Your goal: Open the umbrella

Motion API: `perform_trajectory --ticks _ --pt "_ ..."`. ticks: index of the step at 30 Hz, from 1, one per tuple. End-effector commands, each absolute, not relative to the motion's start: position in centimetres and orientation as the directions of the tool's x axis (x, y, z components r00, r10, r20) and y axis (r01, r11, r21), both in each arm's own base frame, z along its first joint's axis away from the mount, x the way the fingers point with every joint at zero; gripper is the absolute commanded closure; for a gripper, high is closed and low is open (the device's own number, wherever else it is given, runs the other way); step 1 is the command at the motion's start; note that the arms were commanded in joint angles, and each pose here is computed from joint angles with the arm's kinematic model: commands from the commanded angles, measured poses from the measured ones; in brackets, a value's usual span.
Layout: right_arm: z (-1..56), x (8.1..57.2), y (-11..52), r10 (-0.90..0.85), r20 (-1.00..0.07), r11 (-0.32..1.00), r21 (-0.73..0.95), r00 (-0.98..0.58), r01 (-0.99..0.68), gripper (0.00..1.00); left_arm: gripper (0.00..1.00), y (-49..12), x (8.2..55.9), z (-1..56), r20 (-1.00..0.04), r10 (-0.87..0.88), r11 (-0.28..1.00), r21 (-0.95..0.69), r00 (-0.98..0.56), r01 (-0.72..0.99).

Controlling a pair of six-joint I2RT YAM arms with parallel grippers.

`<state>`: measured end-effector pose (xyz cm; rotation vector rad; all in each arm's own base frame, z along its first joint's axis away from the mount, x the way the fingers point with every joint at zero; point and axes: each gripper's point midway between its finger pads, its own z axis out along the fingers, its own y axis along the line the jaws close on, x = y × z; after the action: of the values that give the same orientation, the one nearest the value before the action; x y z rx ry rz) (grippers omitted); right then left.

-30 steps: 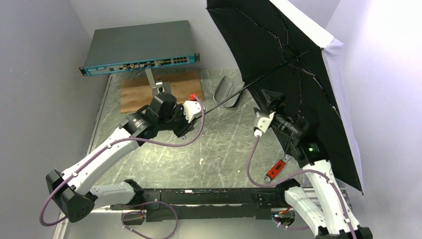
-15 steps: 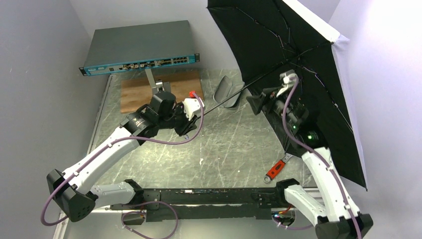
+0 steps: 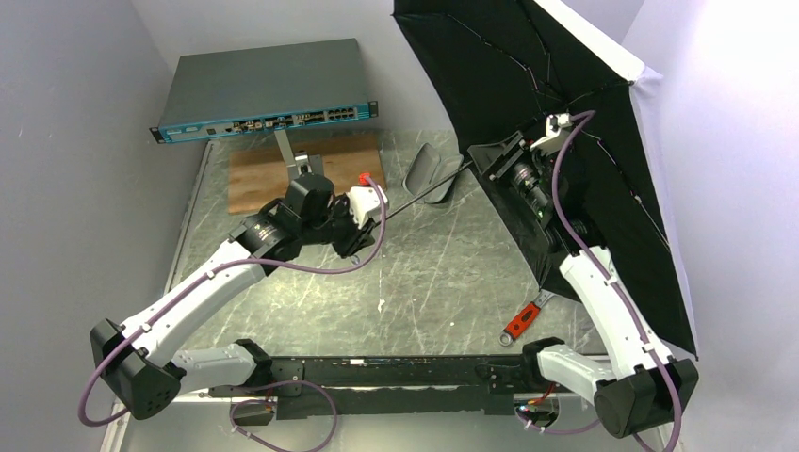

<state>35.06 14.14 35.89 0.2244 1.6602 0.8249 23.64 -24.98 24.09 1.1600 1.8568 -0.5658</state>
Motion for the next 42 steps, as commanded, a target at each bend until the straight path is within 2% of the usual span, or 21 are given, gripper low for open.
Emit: perform_trajectory --ticks 1,4,5,6,9,13,14,17,20,30,31,32,33,35,37,42 --pt "38.5 35.9 13.9 0.669 -0.715 0.659 0.697 -0.202 -0.284 0.6 1.0 -26.5 23.5 25.1 -0.876 0.443 0.433 0.021 -0.192 0.901" --pt "39.1 36.1 13.6 0.673 -0.718 0.664 0.693 -0.178 -0.281 0.81 1.0 -26.6 23.7 24.8 -0.872 0.448 0.433 0.02 -0.196 0.901" --pt "39.6 36.1 13.7 0.66 -0.732 0.673 0.675 -0.166 -0.303 0.96 0.97 -26.6 23.8 24.7 -0.871 0.451 0.433 0.02 -0.198 0.901" --pt "40.0 36.1 13.7 0.642 -0.751 0.686 0.652 -0.151 -0.324 1.0 0.9 -26.7 23.8 24.6 -0.869 0.453 0.433 0.016 -0.202 0.901" --pt "40.9 36.1 13.0 0.615 -0.783 0.724 0.607 -0.093 -0.328 1.0 0.79 -26.7 24.1 24.6 -0.867 0.458 0.438 0.027 -0.197 0.899" --pt "41.9 36.5 11.9 0.549 -0.836 0.792 0.524 -0.01 -0.313 1.0 0.28 -26.1 24.6 25.2 -0.864 0.468 0.458 0.057 -0.186 0.887" --pt "41.8 36.6 11.8 0.517 -0.856 0.814 0.489 0.007 -0.313 1.0 0.18 -25.8 24.7 25.7 -0.865 0.469 0.46 0.07 -0.176 0.885" --pt "41.2 36.7 11.1 0.413 -0.909 0.874 0.378 0.058 -0.307 1.0 0.03 -24.3 24.7 27.2 -0.88 0.445 0.464 0.068 -0.166 0.883" --pt "39.4 36.9 10.2 0.355 -0.933 0.908 0.329 0.058 -0.261 1.0 0.0 -22.0 24.8 27.9 -0.887 0.429 0.498 0.073 -0.172 0.864" --pt "33.3 37.7 8.7 0.383 -0.921 0.911 0.39 -0.069 -0.133 1.0 0.0 -13.7 25.6 26.7 -0.852 0.46 0.677 0.155 -0.25 0.719" --pt "32.8 37.6 8.9 0.382 -0.92 0.91 0.392 -0.089 -0.137 0.89 0.0 -13.1 25.8 26.8 -0.851 0.454 0.698 0.156 -0.264 0.699" --pt "32.3 37.5 9.0 0.381 -0.918 0.909 0.393 -0.109 -0.138 0.72 0.0 -12.5 26.0 27.0 -0.853 0.445 0.715 0.153 -0.274 0.682" --pt "31.6 37.2 9.3 0.377 -0.916 0.906 0.395 -0.135 -0.15 0.6 0.0 -12.1 26.2 27.0 -0.854 0.432 0.733 0.146 -0.289 0.665" --pt "30.1 36.5 10.0 0.36 -0.916 0.902 0.39 -0.179 -0.187 0.41 0.0 -11.3 26.4 27.4 -0.861 0.403 0.764 0.13 -0.31 0.632" --pt "28.5 35.6 10.4 0.342 -0.917 0.9 0.383 -0.208 -0.209 0.3 0.0 -10.6 26.6 27.7 -0.87 0.371 0.792 0.114 -0.324 0.6" --pt "24.1 33.3 10.6 0.262 -0.921 0.91 0.335 -0.289 -0.243 0.14 0.0 -8.6 26.7 27.9 -0.876 0.305 0.845 0.068 -0.373 0.531"
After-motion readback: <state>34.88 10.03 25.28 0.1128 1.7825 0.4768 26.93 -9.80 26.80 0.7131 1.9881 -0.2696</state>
